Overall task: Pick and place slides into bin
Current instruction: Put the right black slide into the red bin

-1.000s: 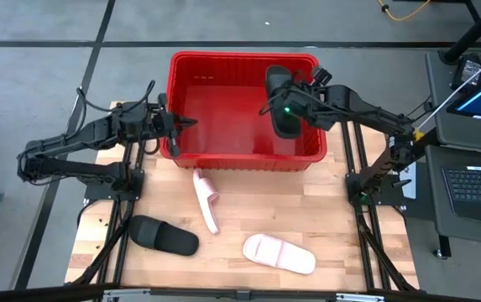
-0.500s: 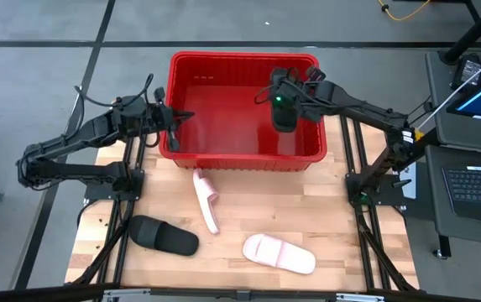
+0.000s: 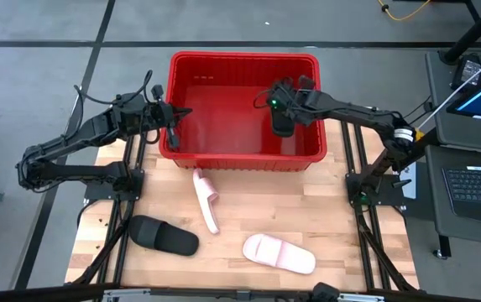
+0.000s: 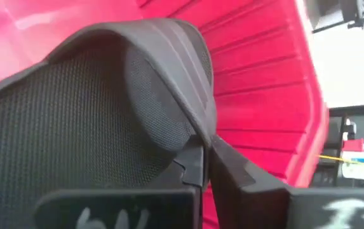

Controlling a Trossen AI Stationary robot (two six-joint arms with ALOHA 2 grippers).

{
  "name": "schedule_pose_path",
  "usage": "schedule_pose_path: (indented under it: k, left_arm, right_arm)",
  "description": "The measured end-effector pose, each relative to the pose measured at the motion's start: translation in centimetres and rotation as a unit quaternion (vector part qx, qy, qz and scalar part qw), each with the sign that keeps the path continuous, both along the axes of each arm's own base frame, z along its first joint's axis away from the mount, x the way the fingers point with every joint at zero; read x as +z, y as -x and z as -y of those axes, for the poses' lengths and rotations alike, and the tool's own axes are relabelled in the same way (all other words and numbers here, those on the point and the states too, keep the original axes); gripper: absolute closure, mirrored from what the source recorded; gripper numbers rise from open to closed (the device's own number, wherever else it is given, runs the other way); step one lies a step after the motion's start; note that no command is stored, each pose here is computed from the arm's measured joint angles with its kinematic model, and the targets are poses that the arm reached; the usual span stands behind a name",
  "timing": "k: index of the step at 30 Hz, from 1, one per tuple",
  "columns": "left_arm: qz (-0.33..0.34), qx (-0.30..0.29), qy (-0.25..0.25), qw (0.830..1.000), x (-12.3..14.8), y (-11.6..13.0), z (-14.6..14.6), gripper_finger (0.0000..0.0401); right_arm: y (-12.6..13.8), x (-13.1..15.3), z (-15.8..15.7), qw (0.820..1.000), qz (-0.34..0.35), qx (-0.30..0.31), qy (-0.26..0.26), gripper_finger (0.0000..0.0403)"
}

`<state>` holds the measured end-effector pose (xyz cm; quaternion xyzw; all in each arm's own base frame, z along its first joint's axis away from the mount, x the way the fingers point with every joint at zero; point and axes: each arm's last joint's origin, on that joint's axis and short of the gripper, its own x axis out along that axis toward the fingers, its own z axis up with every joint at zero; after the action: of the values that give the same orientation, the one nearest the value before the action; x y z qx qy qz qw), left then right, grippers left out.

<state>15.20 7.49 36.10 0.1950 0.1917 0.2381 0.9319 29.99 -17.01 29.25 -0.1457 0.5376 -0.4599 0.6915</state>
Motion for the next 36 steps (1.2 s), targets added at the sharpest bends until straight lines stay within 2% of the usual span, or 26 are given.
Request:
schedule_pose_path:
  k: [8, 18, 24, 36]
  left_arm:
    - [0.007, 0.003, 0.011, 1.0, 0.0, 0.0, 0.0, 0.0399]
    - [0.005, 0.007, 0.024, 1.0, -0.3, -0.4, -0.2, 0.0399]
    - [-0.002, 0.008, 0.029, 1.0, -0.6, -0.9, -0.4, 0.0399]
    - [-0.016, 0.008, 0.035, 0.999, -1.1, -1.6, -0.7, 0.04]
  right_arm:
    - [1.3, -2.6, 1.2, 0.999, -0.033, -0.018, -0.014, 0.0388]
    - [1.3, -5.2, 1.5, 0.999, -0.042, 0.011, 0.002, 0.0388]
    - [1.9, -5.9, 1.9, 0.998, -0.057, 0.008, -0.002, 0.0388]
    - [2.6, -5.7, 3.6, 0.999, -0.037, -0.001, -0.005, 0.0388]
